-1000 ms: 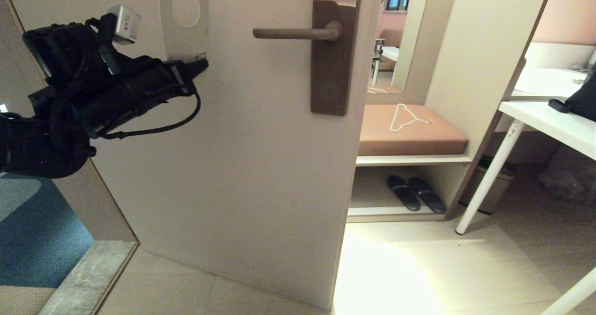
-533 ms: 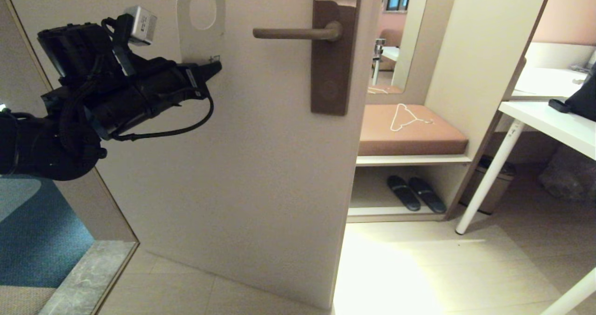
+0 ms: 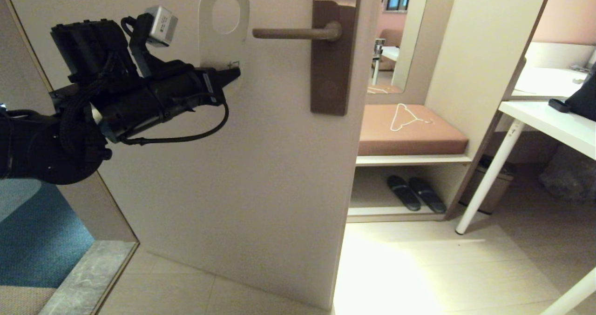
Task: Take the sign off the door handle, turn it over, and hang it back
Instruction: Hang the sign back with the other side facing out
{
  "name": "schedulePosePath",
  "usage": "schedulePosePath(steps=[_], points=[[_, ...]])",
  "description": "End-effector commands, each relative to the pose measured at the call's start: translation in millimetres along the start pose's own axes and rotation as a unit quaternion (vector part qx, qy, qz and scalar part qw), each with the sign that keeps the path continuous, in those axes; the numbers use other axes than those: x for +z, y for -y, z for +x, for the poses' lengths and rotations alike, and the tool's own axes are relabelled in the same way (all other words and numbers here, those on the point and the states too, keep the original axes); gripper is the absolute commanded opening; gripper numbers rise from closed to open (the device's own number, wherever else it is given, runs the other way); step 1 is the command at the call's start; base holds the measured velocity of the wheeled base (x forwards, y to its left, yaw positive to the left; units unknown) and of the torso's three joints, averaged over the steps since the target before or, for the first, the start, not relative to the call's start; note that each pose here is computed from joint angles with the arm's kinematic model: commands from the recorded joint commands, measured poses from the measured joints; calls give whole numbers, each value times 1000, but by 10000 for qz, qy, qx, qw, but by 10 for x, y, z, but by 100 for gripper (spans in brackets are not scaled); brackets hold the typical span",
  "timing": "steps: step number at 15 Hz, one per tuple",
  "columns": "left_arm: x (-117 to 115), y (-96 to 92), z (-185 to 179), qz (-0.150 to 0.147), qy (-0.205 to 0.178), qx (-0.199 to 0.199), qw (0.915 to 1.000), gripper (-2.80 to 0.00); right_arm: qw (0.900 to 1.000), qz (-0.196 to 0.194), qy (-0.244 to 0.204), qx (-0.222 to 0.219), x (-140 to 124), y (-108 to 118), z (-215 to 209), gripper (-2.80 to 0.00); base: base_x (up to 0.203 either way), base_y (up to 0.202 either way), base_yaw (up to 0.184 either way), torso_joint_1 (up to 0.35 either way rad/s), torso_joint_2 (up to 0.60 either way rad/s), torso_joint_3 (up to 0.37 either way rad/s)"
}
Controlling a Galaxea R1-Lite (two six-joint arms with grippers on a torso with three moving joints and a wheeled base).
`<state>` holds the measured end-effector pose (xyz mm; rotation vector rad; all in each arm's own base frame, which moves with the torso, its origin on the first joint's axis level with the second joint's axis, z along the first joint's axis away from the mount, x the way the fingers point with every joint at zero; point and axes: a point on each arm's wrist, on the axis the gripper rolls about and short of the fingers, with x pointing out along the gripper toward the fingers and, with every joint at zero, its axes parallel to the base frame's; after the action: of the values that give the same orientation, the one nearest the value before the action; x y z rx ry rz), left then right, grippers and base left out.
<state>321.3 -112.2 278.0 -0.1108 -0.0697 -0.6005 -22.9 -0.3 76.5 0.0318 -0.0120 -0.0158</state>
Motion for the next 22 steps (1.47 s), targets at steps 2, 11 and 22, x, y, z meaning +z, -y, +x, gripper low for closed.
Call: schedulePosePath(steps=[2, 11, 22], points=[[25, 11, -14, 81, -46, -7, 10000, -280, 10000, 2, -5, -5, 1, 0, 1, -280, 0, 0, 0, 0, 0, 0], [89, 15, -20, 207, -217, 44, 9995, -280, 10000, -2, -5, -5, 1, 0, 1, -280, 0, 0, 0, 0, 0, 0], [105, 88, -124, 58, -600, 333, 9976, -280, 10000, -1, -5, -5, 1, 0, 1, -280, 0, 0, 0, 0, 0, 0]])
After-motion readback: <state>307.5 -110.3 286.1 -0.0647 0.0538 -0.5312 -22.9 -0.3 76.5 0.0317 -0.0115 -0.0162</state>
